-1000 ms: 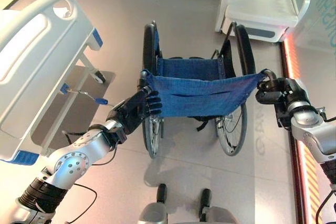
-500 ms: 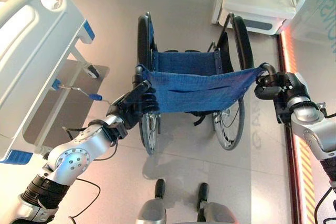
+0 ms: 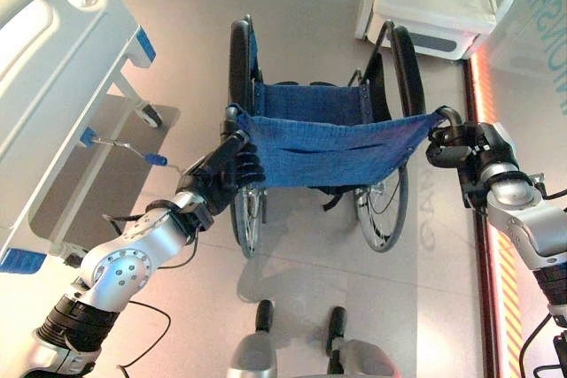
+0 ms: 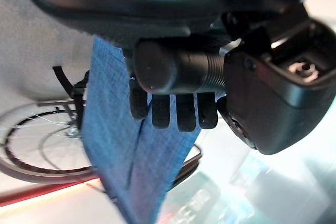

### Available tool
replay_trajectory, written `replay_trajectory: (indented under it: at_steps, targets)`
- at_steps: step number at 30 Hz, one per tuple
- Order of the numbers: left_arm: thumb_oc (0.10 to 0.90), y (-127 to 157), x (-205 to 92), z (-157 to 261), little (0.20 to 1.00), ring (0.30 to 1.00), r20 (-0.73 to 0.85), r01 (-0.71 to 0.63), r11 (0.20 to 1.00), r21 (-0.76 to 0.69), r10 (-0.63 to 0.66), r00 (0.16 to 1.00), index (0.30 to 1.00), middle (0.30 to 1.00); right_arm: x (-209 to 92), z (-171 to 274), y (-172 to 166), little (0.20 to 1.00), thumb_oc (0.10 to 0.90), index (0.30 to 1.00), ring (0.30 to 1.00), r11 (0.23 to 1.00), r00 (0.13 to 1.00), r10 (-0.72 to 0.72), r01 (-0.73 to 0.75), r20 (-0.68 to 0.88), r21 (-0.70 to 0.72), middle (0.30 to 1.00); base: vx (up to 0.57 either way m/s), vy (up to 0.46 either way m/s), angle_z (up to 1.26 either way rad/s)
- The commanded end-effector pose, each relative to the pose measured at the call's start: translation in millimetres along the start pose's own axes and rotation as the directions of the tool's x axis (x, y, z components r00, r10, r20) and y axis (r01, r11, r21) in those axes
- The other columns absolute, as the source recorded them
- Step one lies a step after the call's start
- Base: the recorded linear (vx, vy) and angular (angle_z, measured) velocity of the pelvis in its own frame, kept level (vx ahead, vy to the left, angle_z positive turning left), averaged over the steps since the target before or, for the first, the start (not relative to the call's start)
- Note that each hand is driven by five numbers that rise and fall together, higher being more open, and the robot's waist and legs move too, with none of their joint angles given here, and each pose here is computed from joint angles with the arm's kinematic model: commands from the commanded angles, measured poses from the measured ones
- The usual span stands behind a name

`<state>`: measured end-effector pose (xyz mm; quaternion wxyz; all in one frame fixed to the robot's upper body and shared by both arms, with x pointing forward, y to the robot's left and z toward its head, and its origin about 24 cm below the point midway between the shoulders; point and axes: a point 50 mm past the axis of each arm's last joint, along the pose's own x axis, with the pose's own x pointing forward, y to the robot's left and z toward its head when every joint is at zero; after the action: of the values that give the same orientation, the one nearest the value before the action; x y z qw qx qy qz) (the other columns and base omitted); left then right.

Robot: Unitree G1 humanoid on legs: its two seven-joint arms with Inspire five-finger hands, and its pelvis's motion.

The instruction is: Push the wheelchair next to the bed

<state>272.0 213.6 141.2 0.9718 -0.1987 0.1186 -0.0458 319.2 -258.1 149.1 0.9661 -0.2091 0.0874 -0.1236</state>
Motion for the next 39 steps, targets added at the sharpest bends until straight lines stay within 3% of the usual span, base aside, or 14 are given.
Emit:
replay_trajectory:
  at_steps: [1, 9, 14, 27, 39]
  targets:
    - [0.400, -38.0, -9.1, 57.4, 0.300, 0.300, 0.298, 0.247, 0.958, -0.142, -0.197, 0.934, 0.300, 0.300, -14.4, 30.1, 30.2, 0.300, 0.400, 0.300, 0.300, 0.989, 0.970, 0.145, -0.141, 0.196, -0.031, 0.300, 0.20, -0.150, -0.28]
    - [0.400, -11.9, -9.5, 43.3, 0.300, 0.300, 0.296, 0.190, 0.956, -0.224, -0.119, 0.948, 0.300, 0.300, -17.4, 25.0, 43.7, 0.300, 0.400, 0.300, 0.300, 0.982, 0.958, 0.189, -0.185, 0.214, -0.042, 0.300, 0.24, 0.074, -0.17]
    - [0.400, 1.1, -15.3, 35.0, 0.300, 0.300, 0.307, 0.188, 0.957, -0.220, -0.115, 0.945, 0.300, 0.300, -18.7, 21.3, 31.8, 0.300, 0.400, 0.300, 0.300, 0.980, 0.952, 0.201, -0.196, 0.231, -0.046, 0.300, 0.42, 0.134, -0.61]
    - [0.400, 2.9, -15.5, 45.7, 0.300, 0.300, 0.257, 0.240, 0.944, -0.225, -0.180, 0.950, 0.300, 0.300, -16.2, 33.8, 31.1, 0.300, 0.400, 0.300, 0.300, 0.977, 0.941, 0.211, -0.210, 0.263, -0.034, 0.300, 0.38, 0.221, -0.01]
    - [0.400, -17.8, 0.8, 47.8, 0.300, 0.300, 0.309, 0.296, 0.929, -0.225, -0.220, 0.925, 0.300, 0.300, -8.4, 73.9, 23.2, 0.300, 0.400, 0.300, 0.300, 0.988, 0.908, 0.155, -0.151, 0.389, -0.042, 0.300, 0.18, -0.023, 0.18]
